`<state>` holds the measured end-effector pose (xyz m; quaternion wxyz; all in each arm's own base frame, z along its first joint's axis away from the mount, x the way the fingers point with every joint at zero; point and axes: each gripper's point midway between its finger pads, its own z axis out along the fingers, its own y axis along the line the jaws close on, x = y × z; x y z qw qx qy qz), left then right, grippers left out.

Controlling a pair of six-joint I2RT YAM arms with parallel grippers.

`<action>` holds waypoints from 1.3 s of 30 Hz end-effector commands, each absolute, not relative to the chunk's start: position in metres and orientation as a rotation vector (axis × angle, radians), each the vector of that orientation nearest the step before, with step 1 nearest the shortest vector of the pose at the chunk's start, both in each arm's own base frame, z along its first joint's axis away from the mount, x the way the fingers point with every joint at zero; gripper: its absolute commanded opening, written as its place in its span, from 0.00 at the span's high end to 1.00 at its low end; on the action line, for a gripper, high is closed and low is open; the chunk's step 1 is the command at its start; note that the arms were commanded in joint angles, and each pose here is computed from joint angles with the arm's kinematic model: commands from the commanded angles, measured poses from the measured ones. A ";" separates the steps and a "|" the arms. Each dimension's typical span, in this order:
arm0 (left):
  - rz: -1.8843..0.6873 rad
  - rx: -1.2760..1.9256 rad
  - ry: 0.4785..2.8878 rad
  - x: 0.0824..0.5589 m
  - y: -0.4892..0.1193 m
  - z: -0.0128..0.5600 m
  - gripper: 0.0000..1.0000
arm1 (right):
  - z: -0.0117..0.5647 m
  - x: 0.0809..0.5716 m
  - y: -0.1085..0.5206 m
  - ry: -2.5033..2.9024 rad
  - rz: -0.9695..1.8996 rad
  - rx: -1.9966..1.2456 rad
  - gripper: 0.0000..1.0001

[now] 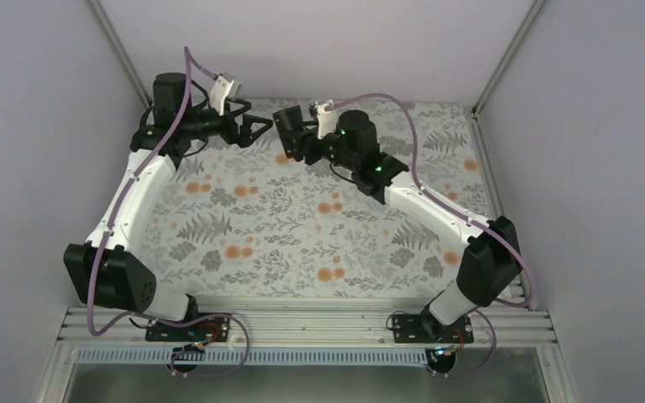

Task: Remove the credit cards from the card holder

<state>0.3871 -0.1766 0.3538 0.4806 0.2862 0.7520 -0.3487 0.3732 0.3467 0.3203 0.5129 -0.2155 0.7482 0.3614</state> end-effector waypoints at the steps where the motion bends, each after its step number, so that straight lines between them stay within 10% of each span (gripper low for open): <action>1: -0.965 0.718 1.774 0.361 -0.185 0.377 0.00 | 0.364 0.359 0.374 1.640 0.880 -0.616 0.37; 12: -1.066 0.736 1.752 0.344 -0.193 0.383 0.04 | 0.372 0.336 0.408 1.585 0.850 -0.719 0.37; 24: -1.123 0.814 1.763 0.323 -0.197 0.382 0.95 | 0.372 0.330 0.401 1.547 0.732 -0.790 0.26; 26: -1.110 0.833 1.764 0.322 -0.197 0.382 0.97 | 0.374 0.323 0.394 1.524 0.712 -0.823 0.02; 39: -0.834 1.245 1.551 0.275 -0.205 0.397 0.98 | 0.396 0.220 0.337 1.221 1.039 -1.308 0.01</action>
